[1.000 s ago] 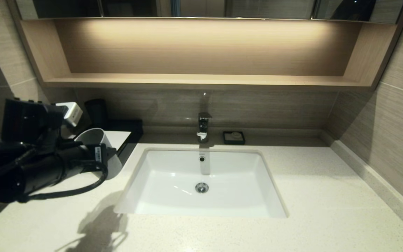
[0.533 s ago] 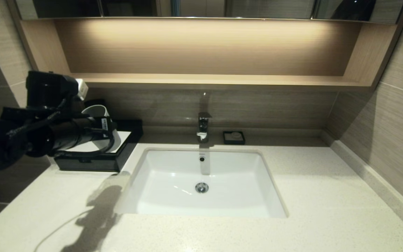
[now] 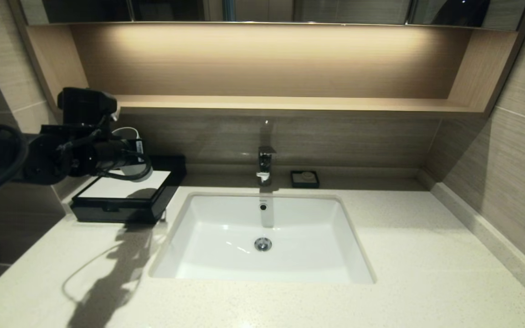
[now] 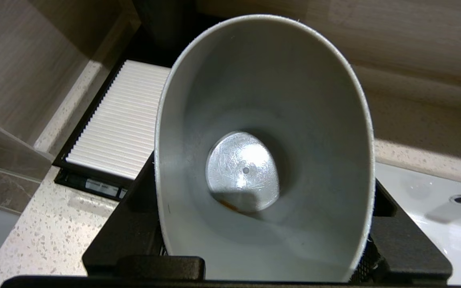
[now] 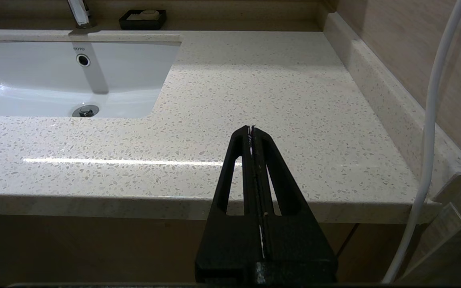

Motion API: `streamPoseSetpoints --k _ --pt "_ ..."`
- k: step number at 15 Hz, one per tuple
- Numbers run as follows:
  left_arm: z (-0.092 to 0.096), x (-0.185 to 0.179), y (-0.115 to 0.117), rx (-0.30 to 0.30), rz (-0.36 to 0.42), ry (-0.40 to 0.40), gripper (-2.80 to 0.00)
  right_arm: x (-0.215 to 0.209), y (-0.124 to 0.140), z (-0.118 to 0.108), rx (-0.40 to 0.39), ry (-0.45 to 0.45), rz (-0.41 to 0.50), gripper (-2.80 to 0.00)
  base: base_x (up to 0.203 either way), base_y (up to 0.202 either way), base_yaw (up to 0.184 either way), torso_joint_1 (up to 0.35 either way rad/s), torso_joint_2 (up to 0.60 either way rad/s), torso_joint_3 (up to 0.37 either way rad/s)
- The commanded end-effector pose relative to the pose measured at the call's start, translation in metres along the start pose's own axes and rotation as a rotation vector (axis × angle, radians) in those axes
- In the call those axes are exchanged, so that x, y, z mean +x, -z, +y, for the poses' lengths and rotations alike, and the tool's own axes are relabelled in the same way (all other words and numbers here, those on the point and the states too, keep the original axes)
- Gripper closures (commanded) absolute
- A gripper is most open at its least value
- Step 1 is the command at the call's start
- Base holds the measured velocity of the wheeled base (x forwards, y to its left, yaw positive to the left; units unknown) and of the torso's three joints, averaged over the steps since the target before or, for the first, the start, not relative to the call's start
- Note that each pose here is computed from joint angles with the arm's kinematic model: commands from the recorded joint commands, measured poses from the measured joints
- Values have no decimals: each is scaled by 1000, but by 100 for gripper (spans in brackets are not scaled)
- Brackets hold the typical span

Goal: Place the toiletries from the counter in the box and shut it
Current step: Place the cup on the storage box

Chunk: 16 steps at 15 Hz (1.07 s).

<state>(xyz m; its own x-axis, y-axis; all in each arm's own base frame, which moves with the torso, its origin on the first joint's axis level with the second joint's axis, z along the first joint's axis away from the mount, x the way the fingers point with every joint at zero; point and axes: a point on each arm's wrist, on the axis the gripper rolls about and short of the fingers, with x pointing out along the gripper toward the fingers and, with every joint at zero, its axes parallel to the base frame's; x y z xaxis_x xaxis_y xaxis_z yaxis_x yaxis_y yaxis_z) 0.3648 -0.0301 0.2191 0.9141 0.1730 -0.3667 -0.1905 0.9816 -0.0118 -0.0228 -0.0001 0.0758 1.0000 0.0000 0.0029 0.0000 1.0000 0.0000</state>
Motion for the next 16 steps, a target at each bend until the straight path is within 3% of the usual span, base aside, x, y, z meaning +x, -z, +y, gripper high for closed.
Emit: streamPoseSetpoints --k 1,16 --pt "1 18 2 5 13 -17 0 0 0 0 0 0 -2 0 0 0 0 0 0 0" --pt "7 38 17 33 68 -39 0 0 0 0 0 0 0 0 0 0 0 0 0 0"
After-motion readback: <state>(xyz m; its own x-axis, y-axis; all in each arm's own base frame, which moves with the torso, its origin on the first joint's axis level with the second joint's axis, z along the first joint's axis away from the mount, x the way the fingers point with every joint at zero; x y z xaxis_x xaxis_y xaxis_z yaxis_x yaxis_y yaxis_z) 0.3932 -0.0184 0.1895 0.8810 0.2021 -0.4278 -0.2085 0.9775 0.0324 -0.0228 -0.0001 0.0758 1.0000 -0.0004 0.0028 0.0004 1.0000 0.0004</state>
